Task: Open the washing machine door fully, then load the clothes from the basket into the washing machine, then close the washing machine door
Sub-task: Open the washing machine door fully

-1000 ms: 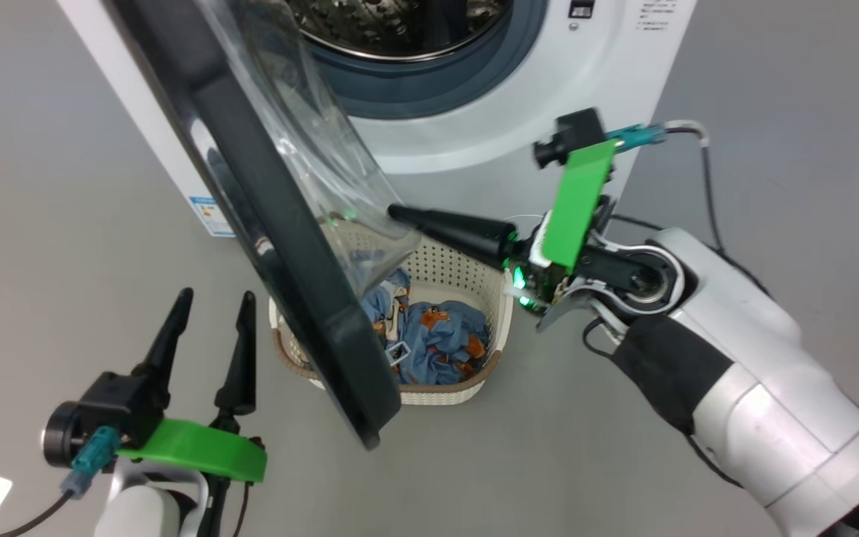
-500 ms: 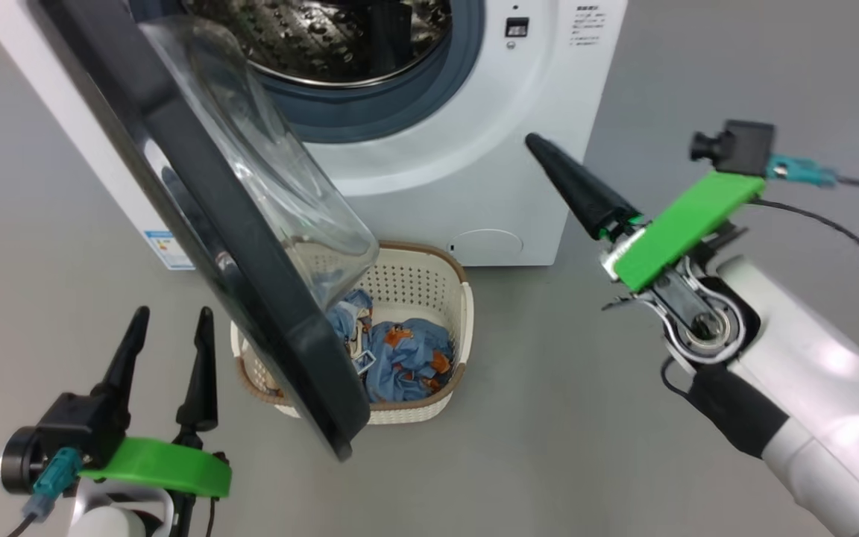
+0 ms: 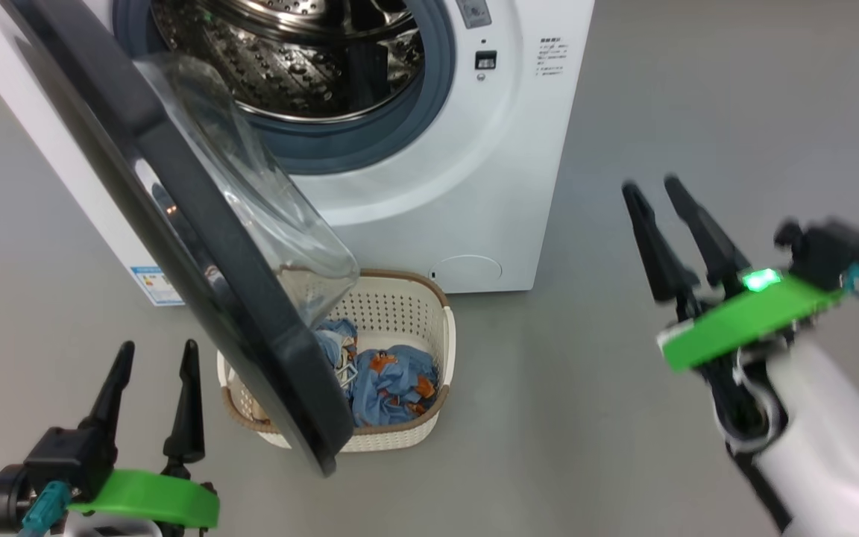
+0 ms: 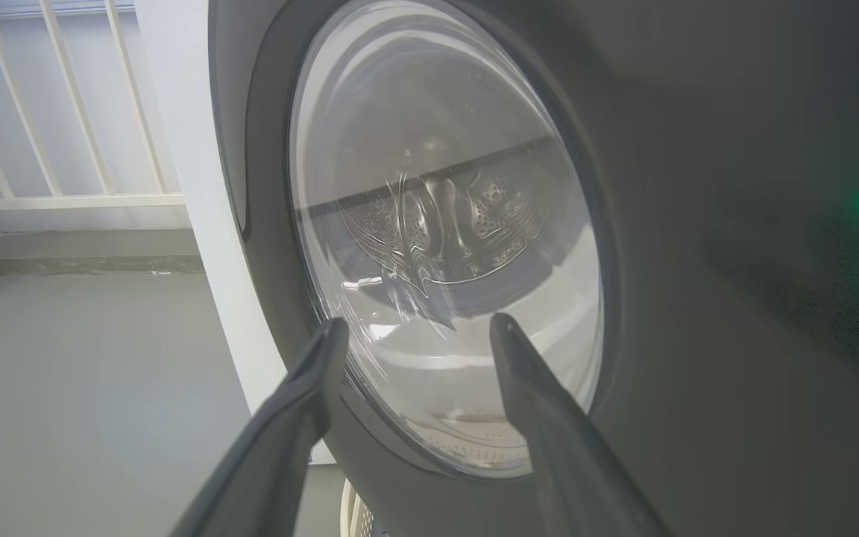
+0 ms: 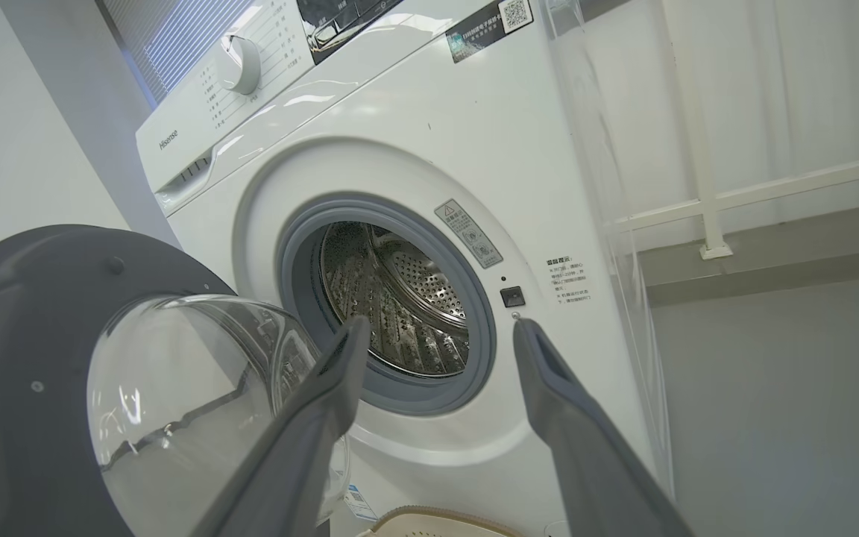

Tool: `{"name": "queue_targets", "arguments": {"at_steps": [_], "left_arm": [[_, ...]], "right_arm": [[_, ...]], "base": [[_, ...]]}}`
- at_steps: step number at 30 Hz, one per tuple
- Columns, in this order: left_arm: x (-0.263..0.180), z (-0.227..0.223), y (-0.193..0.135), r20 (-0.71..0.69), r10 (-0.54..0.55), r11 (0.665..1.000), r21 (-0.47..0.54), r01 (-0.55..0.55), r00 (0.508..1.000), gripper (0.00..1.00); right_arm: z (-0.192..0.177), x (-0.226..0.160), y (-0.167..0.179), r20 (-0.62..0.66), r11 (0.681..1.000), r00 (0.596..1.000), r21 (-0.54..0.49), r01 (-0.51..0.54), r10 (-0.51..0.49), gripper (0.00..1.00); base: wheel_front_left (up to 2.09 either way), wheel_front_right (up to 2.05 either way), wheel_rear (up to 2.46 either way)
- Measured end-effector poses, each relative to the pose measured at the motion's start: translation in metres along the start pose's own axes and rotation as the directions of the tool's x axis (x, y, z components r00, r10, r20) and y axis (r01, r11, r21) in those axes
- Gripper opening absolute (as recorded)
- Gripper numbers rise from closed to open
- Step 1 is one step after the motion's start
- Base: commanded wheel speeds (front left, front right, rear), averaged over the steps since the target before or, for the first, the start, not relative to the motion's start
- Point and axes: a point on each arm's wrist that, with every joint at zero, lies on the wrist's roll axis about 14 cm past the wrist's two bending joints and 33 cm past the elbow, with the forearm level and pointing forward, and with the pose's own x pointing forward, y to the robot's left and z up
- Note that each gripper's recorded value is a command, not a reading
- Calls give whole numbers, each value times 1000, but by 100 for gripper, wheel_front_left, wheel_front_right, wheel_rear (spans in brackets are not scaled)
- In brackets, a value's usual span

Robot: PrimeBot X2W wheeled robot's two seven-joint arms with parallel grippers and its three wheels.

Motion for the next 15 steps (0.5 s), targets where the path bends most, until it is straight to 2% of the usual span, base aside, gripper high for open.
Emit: {"name": "queue_targets", "arguments": {"at_steps": [4, 9, 15], "left_arm": [[-3, 2, -1, 6, -1, 1000, -1, 1, 1000, 100], [-12, 1, 0, -2, 5, 1000, 0, -5, 1000, 100], [-20, 1, 0, -4, 9, 1000, 0, -9, 1000, 100]], "right_arm": [[-3, -26, -7, 38, 997, 997, -34, 66, -65, 100], [-27, -72, -12, 4, 985, 989, -85, 147, -147, 100], [-20, -96, -18, 23, 965, 983, -186, 185, -184, 100]], "base": [[0, 0, 0], [0, 0, 0], [0, 0, 0]]}}
